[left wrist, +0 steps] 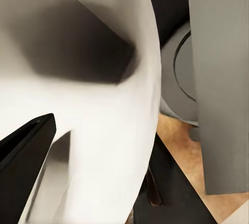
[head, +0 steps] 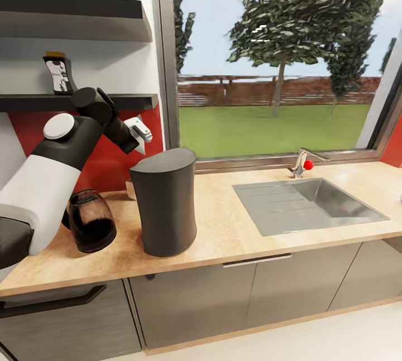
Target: Set up a coffee station on the kitchen countertop: keep the coffee maker on the countertop, move the bottle of coffee from the kitchen shelf to the counter next to the coffee maker, place a paper coffee filter on top of the coffee maker, put the saucer next to the coffee maker with the coffee cup on the saucer, and place the electric kettle next to the coffee maker.
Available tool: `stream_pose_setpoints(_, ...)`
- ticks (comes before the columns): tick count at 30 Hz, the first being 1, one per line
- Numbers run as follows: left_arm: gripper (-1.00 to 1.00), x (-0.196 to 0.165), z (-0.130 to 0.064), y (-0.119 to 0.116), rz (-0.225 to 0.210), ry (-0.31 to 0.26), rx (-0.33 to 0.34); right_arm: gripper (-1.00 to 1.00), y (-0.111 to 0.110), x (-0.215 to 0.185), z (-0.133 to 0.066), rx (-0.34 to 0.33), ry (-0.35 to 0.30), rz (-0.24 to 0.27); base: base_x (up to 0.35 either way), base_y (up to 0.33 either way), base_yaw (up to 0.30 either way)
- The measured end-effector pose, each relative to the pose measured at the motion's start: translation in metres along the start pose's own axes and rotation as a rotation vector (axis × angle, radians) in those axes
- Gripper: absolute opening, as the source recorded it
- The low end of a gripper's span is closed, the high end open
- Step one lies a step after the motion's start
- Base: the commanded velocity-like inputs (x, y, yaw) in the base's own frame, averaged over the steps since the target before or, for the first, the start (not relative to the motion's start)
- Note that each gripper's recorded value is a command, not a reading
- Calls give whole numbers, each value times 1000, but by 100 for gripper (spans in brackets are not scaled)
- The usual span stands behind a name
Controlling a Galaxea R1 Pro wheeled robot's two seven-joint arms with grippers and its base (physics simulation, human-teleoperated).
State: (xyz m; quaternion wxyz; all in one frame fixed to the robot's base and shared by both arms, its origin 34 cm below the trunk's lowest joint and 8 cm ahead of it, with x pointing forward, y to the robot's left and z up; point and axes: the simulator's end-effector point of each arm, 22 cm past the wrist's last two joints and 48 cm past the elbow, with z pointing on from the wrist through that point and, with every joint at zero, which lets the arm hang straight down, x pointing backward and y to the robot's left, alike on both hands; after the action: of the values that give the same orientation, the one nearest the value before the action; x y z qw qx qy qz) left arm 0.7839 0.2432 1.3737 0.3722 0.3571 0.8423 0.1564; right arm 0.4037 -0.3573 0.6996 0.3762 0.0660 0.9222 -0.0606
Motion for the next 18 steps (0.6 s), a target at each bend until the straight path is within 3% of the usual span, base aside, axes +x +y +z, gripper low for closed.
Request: stream_pose_setpoints(18,-100,-1,1,-3,5,-4,14,100,0,0,0,0,1,0,0,0,0)
